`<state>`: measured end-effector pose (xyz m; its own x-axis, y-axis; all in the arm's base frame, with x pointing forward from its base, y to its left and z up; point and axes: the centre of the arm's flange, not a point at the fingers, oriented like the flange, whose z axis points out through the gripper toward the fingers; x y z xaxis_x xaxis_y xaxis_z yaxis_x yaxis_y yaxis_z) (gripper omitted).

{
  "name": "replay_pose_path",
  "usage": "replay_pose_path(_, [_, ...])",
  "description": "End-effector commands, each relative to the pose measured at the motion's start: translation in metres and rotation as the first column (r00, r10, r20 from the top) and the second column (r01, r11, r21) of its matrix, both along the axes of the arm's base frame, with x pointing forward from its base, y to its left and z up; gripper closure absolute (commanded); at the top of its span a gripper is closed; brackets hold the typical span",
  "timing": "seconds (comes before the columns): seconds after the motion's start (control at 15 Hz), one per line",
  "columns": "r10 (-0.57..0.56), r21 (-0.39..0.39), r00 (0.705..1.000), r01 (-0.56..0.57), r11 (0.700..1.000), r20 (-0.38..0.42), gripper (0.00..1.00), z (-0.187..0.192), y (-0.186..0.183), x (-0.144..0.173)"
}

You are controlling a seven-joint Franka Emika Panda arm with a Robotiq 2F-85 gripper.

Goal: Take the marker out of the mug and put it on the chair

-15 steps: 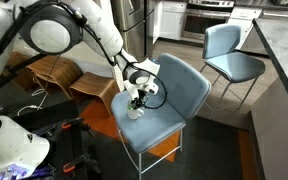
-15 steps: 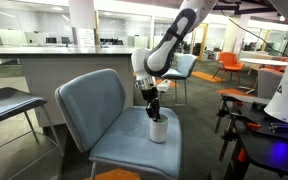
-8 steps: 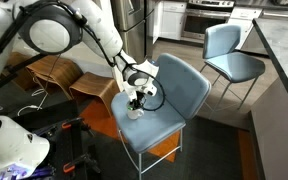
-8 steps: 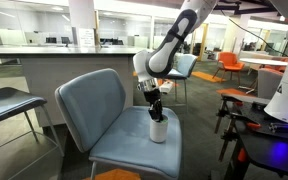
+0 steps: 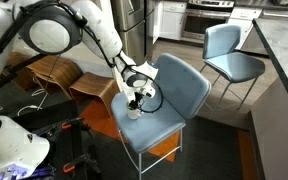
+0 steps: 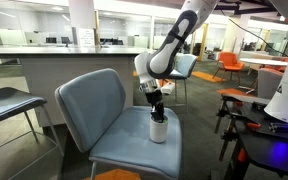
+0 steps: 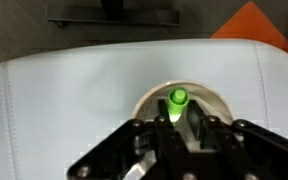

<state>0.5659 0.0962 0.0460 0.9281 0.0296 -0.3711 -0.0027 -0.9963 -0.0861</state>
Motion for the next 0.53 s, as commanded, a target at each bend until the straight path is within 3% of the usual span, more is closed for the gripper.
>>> replay_pose_path(0.0, [-0.024,0.003,1.0,0.024,1.0,0.003,0.99,0.01,0.0,-0.004])
replay_pose_path(0.47, [0.005,-0.009,1.0,-0.005,1.0,-0.021,0.95,0.041,-0.001,-0.003])
